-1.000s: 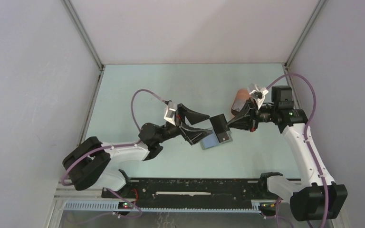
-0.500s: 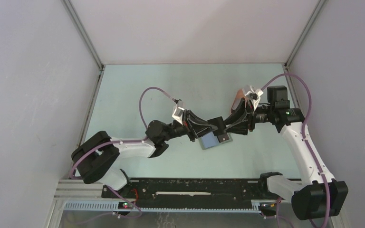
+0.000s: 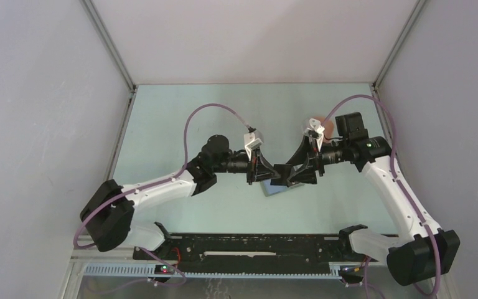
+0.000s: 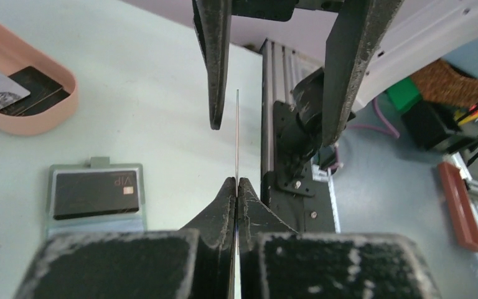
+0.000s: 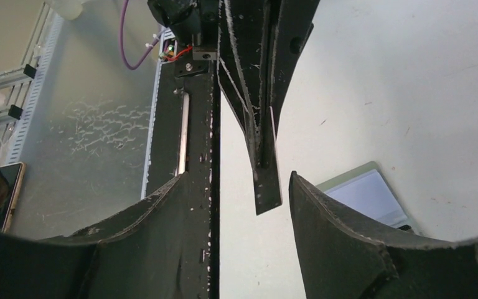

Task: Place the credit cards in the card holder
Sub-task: Insert the credit card into the card holder.

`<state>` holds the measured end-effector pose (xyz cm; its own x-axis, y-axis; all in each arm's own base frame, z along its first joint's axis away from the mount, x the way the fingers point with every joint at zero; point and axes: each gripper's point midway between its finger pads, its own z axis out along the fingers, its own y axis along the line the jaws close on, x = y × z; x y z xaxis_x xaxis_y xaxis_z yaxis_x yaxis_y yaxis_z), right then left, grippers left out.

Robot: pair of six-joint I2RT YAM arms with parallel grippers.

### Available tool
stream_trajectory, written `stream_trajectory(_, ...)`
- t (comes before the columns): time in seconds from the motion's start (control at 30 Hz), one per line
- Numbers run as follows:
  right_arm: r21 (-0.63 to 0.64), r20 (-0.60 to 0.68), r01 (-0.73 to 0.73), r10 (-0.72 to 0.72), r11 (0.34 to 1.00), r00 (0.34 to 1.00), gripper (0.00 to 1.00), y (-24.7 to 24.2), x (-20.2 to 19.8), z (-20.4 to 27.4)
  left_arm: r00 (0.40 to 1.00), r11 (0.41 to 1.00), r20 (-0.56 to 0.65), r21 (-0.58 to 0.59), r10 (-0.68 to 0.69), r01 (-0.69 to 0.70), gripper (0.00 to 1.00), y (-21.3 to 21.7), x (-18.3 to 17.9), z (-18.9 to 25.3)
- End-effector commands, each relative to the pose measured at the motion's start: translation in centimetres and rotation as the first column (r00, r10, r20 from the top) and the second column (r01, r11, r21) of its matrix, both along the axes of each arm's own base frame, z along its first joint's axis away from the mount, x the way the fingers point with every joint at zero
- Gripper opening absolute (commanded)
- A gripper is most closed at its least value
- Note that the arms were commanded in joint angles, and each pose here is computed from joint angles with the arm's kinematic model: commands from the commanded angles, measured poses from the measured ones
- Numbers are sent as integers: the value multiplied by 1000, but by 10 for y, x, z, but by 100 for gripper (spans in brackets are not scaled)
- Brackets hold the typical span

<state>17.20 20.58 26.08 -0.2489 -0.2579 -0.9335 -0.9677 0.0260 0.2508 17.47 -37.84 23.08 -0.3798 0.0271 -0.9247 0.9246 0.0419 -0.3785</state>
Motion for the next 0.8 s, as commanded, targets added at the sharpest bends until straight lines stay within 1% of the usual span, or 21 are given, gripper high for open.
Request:
stream_trajectory(0.0,-40,-5,-10,10,999,1000,66,3,3,-5,996,991,55,115,-69,63,0,9,-9,-1)
stream_trajectory(0.1,-40,-39,-28,26,999,999,60,7,2,-8,995,991,69,113,-77,68,0,8,-9,2)
stream_trajectory(0.13,-37,-47,-32,30,999,998,57,8,2,-9,995,991,72,112,-75,67,0,8,-8,3)
stream_trajectory(0.2,-39,-58,-39,37,998,998,47,10,2,-10,995,992,74,113,-73,65,0,8,-8,3)
stream_trajectory(0.3,-51,-75,-45,41,998,996,29,12,3,-15,995,992,74,111,-70,61,0,8,-7,4)
stream_trajectory(0.33,-58,-84,-48,43,997,996,26,13,3,-17,995,992,73,109,-68,60,0,8,-7,4)
stream_trajectory(0.43,-74,-104,-56,48,996,993,25,16,4,-23,995,994,72,96,-64,57,0,8,-7,6)
stream_trajectory(0.53,-81,-122,-63,53,995,991,34,17,4,-27,995,995,73,78,-65,59,0,8,-9,9)
stream_trajectory(0.63,-79,-130,-67,57,995,990,35,18,4,-28,996,997,71,61,-58,54,0,8,-10,11)
stream_trajectory(0.7,-77,-130,-70,59,995,990,32,18,4,-28,996,997,69,51,-56,53,0,8,-10,11)
stream_trajectory(0.73,-74,-127,-72,62,995,990,28,18,4,-28,996,997,63,50,-55,52,0,8,-10,10)
stream_trajectory(0.77,-71,-124,-74,65,995,990,22,19,4,-27,997,997,61,48,-55,52,0,8,-10,9)
